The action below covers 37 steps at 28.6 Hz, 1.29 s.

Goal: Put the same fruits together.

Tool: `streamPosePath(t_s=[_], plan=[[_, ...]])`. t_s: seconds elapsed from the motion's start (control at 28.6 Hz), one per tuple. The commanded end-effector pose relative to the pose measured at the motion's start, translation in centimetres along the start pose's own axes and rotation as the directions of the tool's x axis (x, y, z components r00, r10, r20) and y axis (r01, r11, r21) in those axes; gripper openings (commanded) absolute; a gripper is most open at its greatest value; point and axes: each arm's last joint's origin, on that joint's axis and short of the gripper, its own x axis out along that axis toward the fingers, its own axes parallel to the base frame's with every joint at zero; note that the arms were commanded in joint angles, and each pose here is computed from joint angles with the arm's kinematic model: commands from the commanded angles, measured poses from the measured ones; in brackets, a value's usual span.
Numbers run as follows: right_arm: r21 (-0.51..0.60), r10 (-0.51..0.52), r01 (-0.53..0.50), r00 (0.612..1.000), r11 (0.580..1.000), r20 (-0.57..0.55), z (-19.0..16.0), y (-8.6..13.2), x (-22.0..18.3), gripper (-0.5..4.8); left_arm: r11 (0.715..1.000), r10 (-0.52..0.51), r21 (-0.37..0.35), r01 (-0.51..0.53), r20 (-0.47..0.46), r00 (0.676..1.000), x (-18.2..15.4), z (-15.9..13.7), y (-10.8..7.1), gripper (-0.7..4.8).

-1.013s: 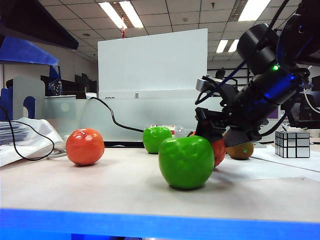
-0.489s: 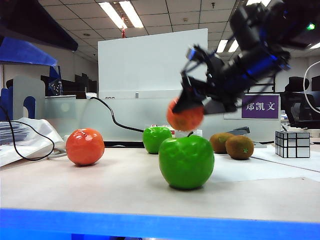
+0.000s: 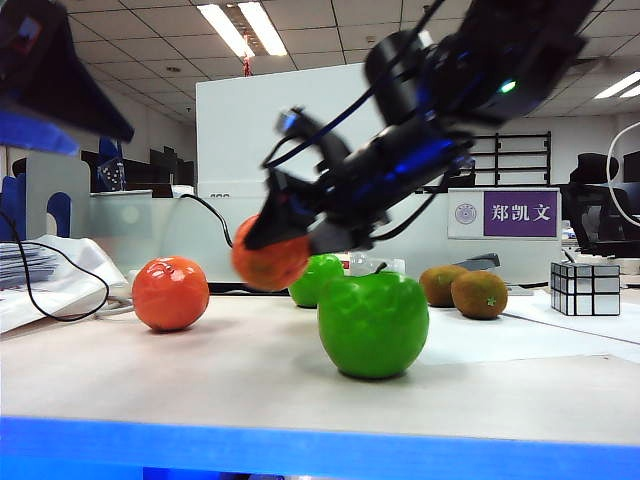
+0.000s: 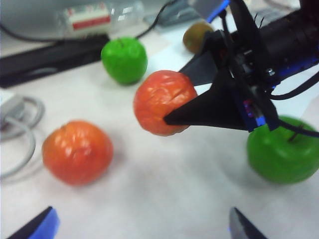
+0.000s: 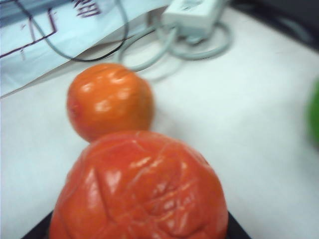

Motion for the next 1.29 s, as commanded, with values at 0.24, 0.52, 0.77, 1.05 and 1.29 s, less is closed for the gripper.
streamPosePath(t_s=[0.24,0.52,0.77,1.05,1.29], plan=[[0.008,0.026,-0.026,1.000,1.000,0.006,0.8,-0.3,2.4,-0.05,0.992,0.126,0.018,-0.125,-0.043,0.991,-0.1,-0.2,0.4,4.67],[0.018,0.027,-0.027,0.999,0.999,-0.019,0.2,-0.5,3.1,-0.04,0.992,0.126,0.018,-0.125,-0.041,0.991,-0.1,-0.1,0.4,4.67],[0.044,0.055,-0.052,0.997,0.998,-0.055,-1.1,-0.6,3.9,0.00,0.992,0.126,0.015,-0.126,-0.040,0.991,-0.1,-0.1,0.4,4.67],[0.043,0.060,-0.058,0.996,0.997,-0.060,-1.3,-0.4,4.1,0.68,0.992,0.127,0.014,-0.126,-0.040,0.991,-0.1,-0.1,0.4,4.67],[0.047,0.048,-0.045,0.997,0.998,-0.061,-1.3,-0.4,4.1,2.90,0.992,0.126,0.014,-0.126,-0.039,0.991,-0.1,-0.1,0.4,4.67]])
